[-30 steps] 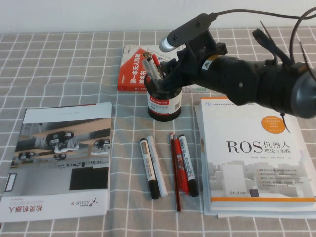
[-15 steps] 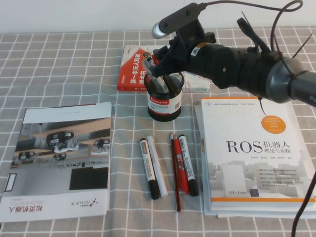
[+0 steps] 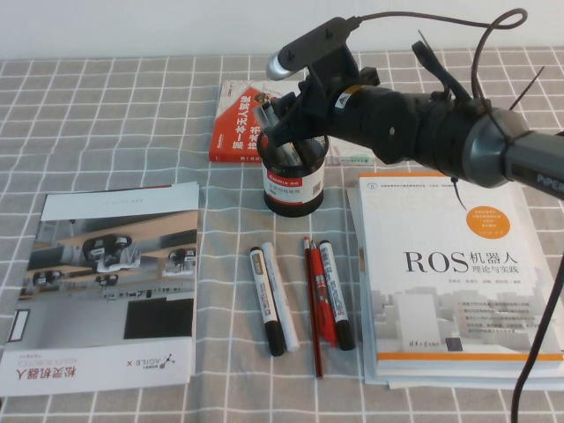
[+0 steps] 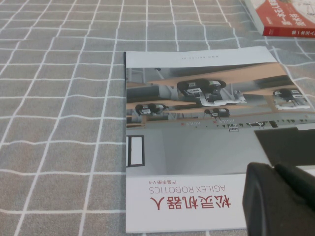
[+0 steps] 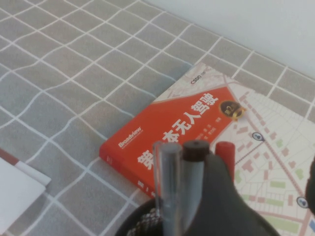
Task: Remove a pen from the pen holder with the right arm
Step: 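Take a marker out of the pen holder and lay it on the table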
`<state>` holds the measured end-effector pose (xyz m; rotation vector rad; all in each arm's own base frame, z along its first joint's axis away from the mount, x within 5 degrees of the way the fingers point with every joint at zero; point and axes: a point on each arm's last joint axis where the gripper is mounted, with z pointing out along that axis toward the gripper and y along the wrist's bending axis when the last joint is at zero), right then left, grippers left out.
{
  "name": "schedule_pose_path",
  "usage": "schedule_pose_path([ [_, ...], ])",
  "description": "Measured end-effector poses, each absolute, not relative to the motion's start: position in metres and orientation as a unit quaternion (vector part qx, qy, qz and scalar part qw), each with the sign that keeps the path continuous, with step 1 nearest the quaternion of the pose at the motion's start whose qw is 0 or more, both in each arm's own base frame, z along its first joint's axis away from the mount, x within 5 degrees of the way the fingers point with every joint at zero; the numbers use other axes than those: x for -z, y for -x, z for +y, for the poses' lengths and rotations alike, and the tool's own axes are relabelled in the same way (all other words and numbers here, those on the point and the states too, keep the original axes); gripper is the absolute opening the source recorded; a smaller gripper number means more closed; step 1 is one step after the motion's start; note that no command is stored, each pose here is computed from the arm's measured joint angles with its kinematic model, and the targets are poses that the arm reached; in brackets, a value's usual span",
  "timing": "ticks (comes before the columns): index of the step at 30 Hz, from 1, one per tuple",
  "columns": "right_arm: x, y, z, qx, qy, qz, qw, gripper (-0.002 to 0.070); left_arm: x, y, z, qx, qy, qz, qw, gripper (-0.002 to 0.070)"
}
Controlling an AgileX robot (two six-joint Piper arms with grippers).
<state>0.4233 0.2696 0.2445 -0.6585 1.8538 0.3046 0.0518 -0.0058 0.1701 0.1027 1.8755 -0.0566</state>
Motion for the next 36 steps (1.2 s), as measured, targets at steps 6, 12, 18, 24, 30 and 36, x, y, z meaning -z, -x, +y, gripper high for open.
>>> schedule_pose_path([
  [6,-0.238,-0.425,0.271,-0.121,0.286,0.78,0.544,0.0322,-0.17,-0.052,-0.006,0.024,-0.044,0.806,0.59,-0.0003],
  [12,-0.238,-0.429,0.273,-0.12,0.286,0.777,0.548,0.0322,-0.17,-0.052,-0.006,0.024,-0.044,0.806,0.59,-0.0003],
  [18,-0.242,-0.434,0.276,-0.122,0.284,0.77,0.558,0.0322,-0.17,-0.052,-0.006,0.024,-0.044,0.806,0.59,-0.0003],
  [24,-0.237,-0.438,0.278,-0.121,0.283,0.77,0.559,0.0322,-0.17,-0.052,-0.006,0.024,-0.044,0.806,0.59,-0.0003],
  [30,-0.234,-0.438,0.279,-0.112,0.295,0.767,0.558,0.0322,-0.17,-0.052,-0.006,0.024,-0.044,0.806,0.59,-0.0003],
  [36,-0.234,-0.438,0.279,-0.111,0.297,0.767,0.558,0.0322,-0.17,-0.052,-0.006,0.024,-0.044,0.806,0.59,-0.0003],
])
